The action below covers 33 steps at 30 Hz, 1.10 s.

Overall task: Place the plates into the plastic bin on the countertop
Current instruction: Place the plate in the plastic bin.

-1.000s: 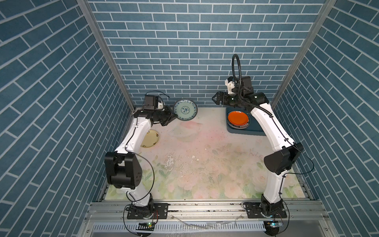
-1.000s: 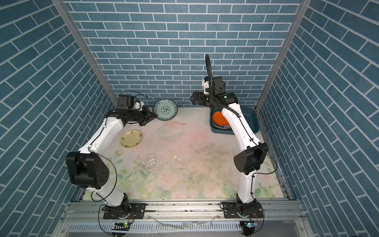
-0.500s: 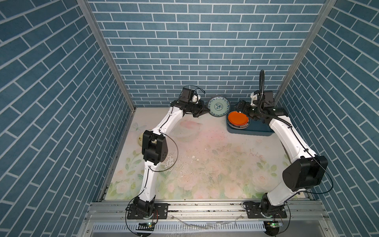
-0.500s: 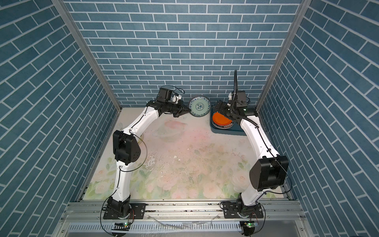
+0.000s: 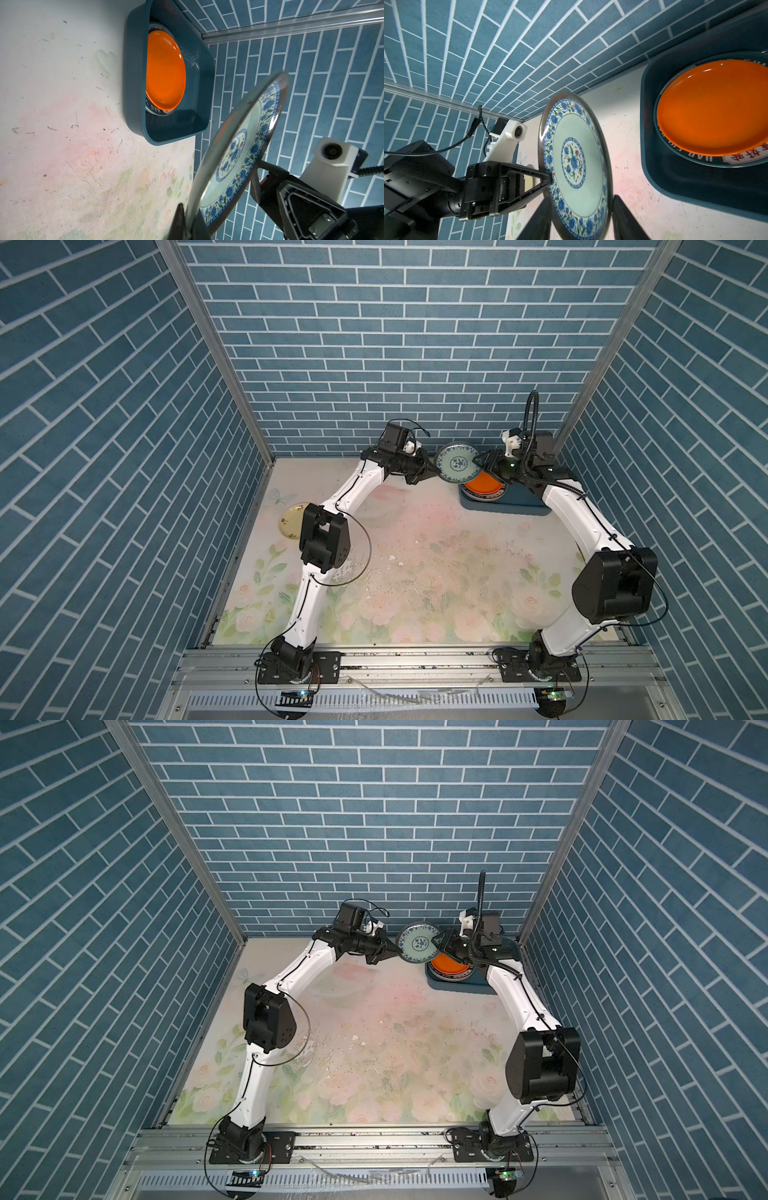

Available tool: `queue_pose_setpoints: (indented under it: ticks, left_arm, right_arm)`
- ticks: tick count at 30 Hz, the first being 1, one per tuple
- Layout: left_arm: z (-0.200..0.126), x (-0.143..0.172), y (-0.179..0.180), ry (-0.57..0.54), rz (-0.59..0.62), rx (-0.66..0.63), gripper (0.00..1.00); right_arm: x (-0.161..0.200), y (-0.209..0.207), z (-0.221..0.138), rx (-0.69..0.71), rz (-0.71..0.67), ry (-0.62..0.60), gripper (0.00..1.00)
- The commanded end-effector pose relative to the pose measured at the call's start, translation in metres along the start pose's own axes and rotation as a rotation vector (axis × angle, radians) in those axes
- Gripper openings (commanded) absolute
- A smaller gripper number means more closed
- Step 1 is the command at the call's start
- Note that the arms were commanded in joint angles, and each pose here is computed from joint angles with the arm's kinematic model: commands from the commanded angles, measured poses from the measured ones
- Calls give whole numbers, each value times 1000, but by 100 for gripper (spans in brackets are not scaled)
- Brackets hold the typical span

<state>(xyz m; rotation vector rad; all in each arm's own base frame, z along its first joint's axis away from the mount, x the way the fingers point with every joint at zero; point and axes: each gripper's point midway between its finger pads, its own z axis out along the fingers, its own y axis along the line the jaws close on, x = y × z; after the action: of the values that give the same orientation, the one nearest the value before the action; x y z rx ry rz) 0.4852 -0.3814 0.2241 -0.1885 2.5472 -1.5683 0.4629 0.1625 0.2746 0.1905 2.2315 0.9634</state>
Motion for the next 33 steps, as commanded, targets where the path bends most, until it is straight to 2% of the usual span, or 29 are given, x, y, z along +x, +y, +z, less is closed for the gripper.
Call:
queue_pose_setpoints:
  ticks: [1, 4, 5, 7, 10, 14, 21, 25, 27, 28, 30, 31, 32, 33]
  left_arm:
    - [-8, 8, -23, 8, 27, 55, 0]
    - [-10, 10, -27, 11, 31, 61, 0]
    - [-10, 10, -27, 10, 30, 61, 0]
    - [-12, 10, -27, 6, 32, 61, 0]
    - [-12, 11, -28, 5, 33, 63, 0]
    - [-13, 12, -31, 6, 32, 69, 0]
    - [-12, 12, -29, 5, 22, 67, 0]
    - [-11, 10, -28, 1, 12, 70, 5]
    - [-11, 9, -29, -3, 14, 75, 14]
    - [-11, 7, -29, -9, 13, 74, 25]
    - [-13, 5, -32, -18, 20, 83, 40]
    - [-14, 3, -34, -26, 21, 86, 61]
    - [-15, 1, -34, -34, 24, 87, 97]
    - [-18, -2, -34, -42, 24, 88, 100]
  right_arm:
    - [2, 14, 3, -71, 3, 16, 41]
    - [5, 9, 7, -63, 7, 33, 36]
    - [7, 7, 7, -58, 8, 39, 36]
    - [11, -1, 8, -24, 4, 54, 45]
    - [14, -7, 9, -1, -1, 67, 49]
    - [17, -15, 14, 22, -4, 88, 47]
    - [16, -15, 21, 13, 4, 96, 22]
    - [13, -11, 21, 0, 11, 95, 4]
    - [12, -13, 21, 2, 21, 91, 0]
    - [12, -12, 22, -6, 25, 93, 0]
    - [13, -15, 24, -12, 47, 103, 0]
    - [13, -17, 25, -10, 60, 106, 0]
    - [12, -18, 26, -11, 65, 106, 0]
    - [11, -20, 26, -9, 69, 104, 0]
